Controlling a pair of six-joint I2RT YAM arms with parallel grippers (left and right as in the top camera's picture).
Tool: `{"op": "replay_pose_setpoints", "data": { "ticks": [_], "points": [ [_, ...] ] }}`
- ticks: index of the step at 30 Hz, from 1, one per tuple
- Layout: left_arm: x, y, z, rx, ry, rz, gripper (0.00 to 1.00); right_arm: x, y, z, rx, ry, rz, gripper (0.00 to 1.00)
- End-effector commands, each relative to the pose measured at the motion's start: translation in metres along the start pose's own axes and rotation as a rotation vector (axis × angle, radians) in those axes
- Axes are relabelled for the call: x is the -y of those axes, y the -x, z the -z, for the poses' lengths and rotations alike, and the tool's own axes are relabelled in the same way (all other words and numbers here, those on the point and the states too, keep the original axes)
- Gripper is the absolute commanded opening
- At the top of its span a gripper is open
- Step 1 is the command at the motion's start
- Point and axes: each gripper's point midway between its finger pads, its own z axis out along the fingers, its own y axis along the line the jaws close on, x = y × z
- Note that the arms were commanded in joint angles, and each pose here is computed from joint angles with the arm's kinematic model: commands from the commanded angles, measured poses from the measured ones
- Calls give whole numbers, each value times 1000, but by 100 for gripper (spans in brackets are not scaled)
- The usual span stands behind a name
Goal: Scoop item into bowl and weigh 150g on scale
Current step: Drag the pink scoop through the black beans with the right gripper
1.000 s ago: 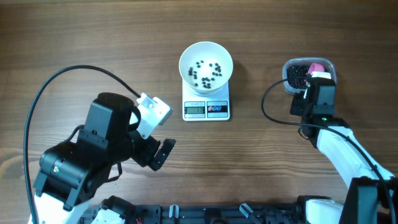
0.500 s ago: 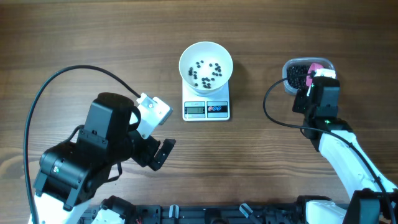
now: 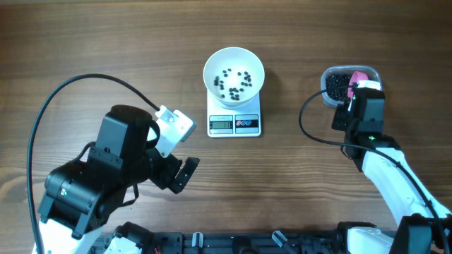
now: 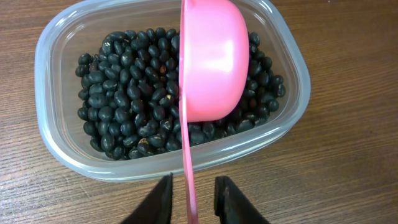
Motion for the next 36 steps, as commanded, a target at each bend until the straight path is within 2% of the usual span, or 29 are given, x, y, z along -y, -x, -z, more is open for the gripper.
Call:
{"op": "replay_pose_setpoints", "data": {
  "ticks": [1, 6, 9, 18, 32, 36],
  "points": [
    [-2, 3, 5, 17, 10, -12, 100, 1, 6, 3, 19, 5, -24, 20],
    [-2, 3, 5, 18, 10, -12, 100, 0, 7, 3, 21, 10, -25, 13],
    [-2, 3, 5, 18, 10, -12, 100, 0, 7, 3, 21, 10, -25, 4],
    [-2, 3, 5, 18, 10, -12, 100, 2, 7, 10, 9, 9, -29, 4],
    [-2, 3, 5, 18, 10, -12, 100, -2, 41, 64, -42, 88, -9, 4],
    [-2, 3, 5, 17, 10, -12, 100, 0, 51, 80, -67, 96, 46, 4]
  ]
}}
